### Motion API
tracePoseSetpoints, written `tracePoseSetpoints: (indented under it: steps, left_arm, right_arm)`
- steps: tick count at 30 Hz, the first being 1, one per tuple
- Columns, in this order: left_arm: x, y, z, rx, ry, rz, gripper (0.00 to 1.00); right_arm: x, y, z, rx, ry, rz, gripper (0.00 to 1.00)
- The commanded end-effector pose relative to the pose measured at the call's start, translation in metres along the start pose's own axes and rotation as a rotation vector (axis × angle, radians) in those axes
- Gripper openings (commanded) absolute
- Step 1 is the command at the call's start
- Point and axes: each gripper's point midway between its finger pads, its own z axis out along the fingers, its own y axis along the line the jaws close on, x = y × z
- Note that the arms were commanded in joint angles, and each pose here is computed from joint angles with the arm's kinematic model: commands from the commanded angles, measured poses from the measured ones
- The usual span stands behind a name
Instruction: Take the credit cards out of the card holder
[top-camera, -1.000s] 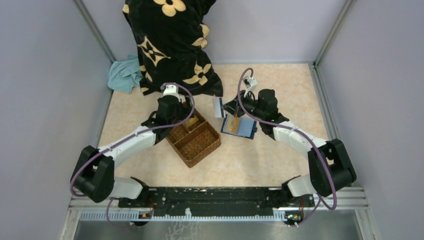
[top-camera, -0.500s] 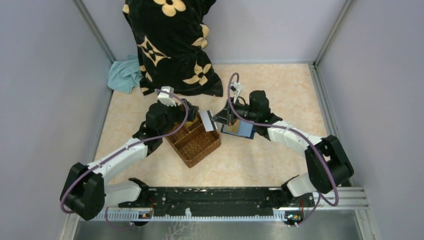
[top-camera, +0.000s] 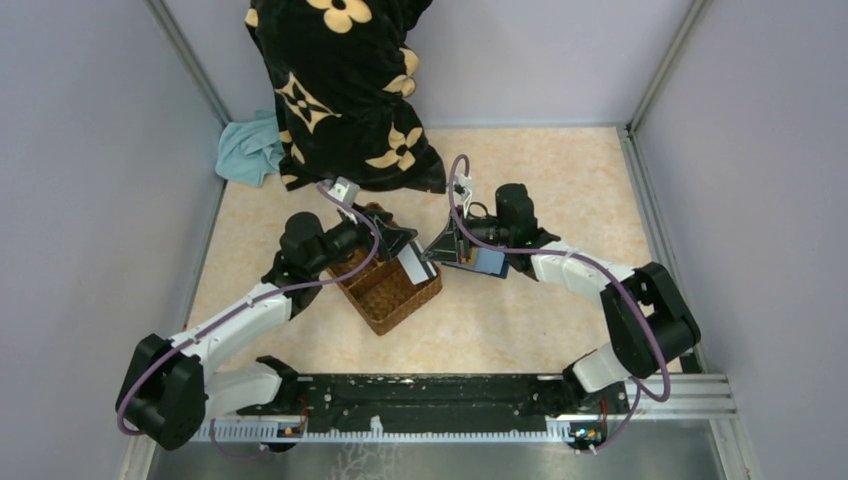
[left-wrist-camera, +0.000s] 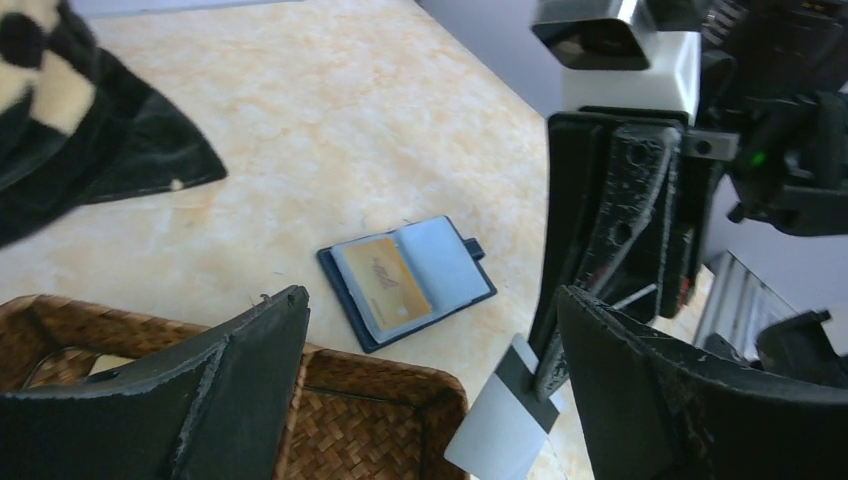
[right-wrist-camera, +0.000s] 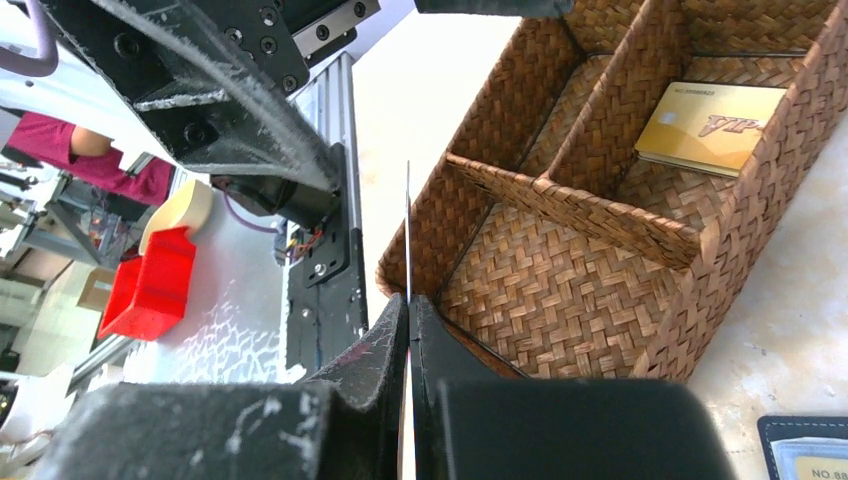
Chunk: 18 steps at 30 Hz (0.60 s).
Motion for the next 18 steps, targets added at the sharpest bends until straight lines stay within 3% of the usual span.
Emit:
tracePoseSetpoints:
  steps: [1,10,12,17,18]
  left_arm:
    - [-0.001,-0.027,-0.004,0.166,0.007,0.051,0.98]
    - [0.018,-0.042,-0.018,0.254,0.091,0.057,0.95]
    - [0.023,-0.045,-0.022,0.272,0.114,0.053,0.88]
    - [0.032,-0.044,-0.025,0.276,0.128,0.033,0.55]
    - [0.033,-0.045,-0.025,0.280,0.127,0.031,0.52]
  right_arm:
    - [-0.012,0.016,0.002,-0.079,-0.009,-0.088,0.00]
    - [-0.019,0.023,-0.002,-0.085,-0.032,-0.129,0.00]
    - [-0.021,0.024,-0.002,-0.087,-0.036,-0.132,0.00]
    - [-0.022,0.025,-0.002,-0.091,-0.042,-0.129,0.00]
    - [-0.021,0.026,-0.002,-0.093,-0.042,-0.129,0.00]
